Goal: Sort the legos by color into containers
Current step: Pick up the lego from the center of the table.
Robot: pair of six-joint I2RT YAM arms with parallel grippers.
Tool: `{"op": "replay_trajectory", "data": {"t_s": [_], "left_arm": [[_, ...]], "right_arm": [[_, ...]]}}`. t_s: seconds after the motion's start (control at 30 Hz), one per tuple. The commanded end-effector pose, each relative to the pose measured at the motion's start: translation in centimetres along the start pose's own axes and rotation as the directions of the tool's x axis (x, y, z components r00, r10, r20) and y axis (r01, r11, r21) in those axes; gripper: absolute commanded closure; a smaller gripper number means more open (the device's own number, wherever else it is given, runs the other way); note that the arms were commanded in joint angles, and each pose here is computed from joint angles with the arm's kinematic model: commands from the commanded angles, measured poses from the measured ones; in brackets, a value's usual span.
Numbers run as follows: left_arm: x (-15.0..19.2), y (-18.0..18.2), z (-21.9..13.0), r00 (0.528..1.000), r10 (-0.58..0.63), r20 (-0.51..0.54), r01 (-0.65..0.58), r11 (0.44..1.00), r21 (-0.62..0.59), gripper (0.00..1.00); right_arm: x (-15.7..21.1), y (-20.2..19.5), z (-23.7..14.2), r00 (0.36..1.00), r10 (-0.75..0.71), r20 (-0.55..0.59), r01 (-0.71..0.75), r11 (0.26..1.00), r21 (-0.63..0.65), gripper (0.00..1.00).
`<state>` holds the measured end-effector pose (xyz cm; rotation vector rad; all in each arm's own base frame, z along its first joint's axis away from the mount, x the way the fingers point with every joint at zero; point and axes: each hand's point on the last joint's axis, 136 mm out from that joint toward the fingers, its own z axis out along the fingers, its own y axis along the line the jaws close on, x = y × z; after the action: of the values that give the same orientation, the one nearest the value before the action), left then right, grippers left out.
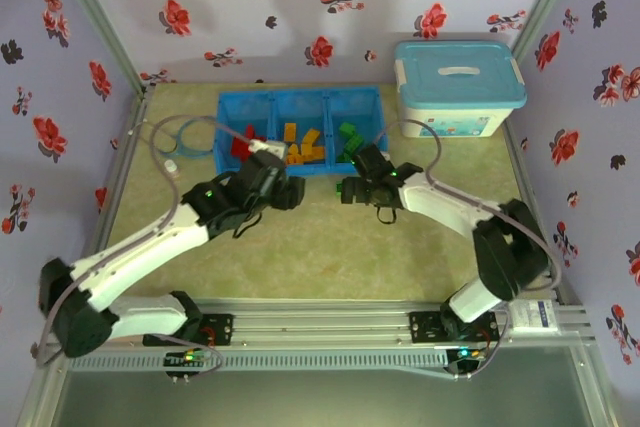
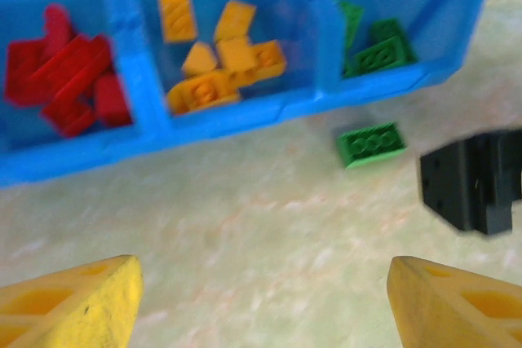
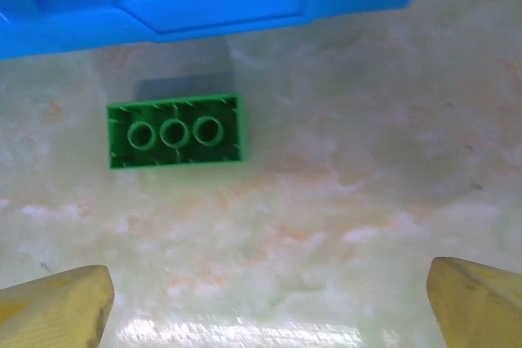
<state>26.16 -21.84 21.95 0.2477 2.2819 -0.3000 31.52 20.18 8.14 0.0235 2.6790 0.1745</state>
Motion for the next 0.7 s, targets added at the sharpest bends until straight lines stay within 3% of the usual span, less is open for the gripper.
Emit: {"op": "replay_trajectory", "data": {"t_s": [0.0, 0.4, 0.67], "left_arm": [[1.9, 3.6, -1.6, 0.995, -0.097, 0.019, 0.098, 0.993, -0.072, 0.22], [9.5, 9.7, -3.1, 0.977, -0.206, -0.054, 0.192, 0.962, -0.193, 0.23], [11.3, 10.6, -2.8, 0.97, -0.233, -0.067, 0.214, 0.954, -0.212, 0.24]], "right_arm": [[-2.0, 2.1, 0.8, 1.0, -0.014, 0.011, 0.014, 1.0, -0.016, 0.01], [-1.8, 2.9, 6.1, 0.996, 0.002, -0.093, 0.006, 0.996, 0.091, 0.04], [-0.5, 2.4, 8.1, 0.991, 0.006, -0.13, 0.01, 0.993, 0.115, 0.1]]}}
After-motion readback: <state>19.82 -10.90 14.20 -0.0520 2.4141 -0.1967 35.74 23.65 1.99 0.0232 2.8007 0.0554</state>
